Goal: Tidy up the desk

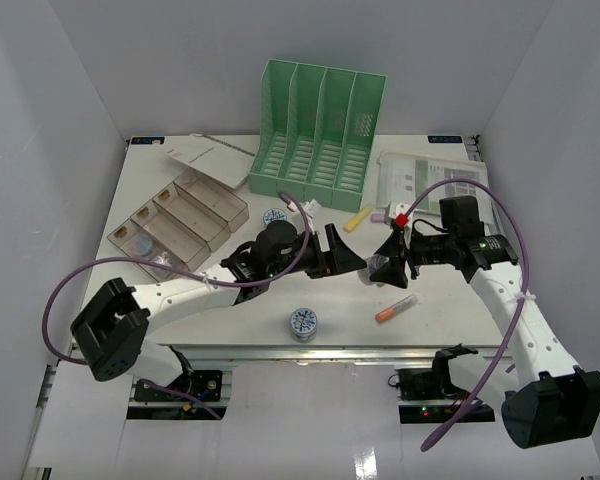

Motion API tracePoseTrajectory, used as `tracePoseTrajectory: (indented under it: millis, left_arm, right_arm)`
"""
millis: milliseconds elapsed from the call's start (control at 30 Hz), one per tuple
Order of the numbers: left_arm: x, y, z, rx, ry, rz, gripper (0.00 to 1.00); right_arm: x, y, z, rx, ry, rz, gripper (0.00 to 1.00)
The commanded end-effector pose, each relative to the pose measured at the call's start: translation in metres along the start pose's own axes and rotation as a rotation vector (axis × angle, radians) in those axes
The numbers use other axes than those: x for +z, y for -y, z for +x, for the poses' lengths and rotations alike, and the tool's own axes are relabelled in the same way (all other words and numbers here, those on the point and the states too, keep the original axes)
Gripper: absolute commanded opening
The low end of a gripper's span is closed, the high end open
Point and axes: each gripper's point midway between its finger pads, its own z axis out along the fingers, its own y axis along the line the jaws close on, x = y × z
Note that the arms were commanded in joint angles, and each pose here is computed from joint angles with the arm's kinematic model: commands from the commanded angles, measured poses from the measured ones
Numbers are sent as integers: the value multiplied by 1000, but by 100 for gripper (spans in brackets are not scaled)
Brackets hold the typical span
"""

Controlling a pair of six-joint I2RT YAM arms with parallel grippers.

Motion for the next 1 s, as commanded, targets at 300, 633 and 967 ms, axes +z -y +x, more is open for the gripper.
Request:
tracePoseTrajectory:
  millis: [300,633,967]
  left_arm:
    - [25,44,3,3,3,110,98]
    - [32,45,7,9,-27,83,97]
    - [45,33,16,2,-69,29,69]
  right_arm:
    - [-1,-8,-10,-92,35,0,23]
    - [0,-5,-12,-91,32,12,23]
    - [1,-3,-10,-86,21,34,43]
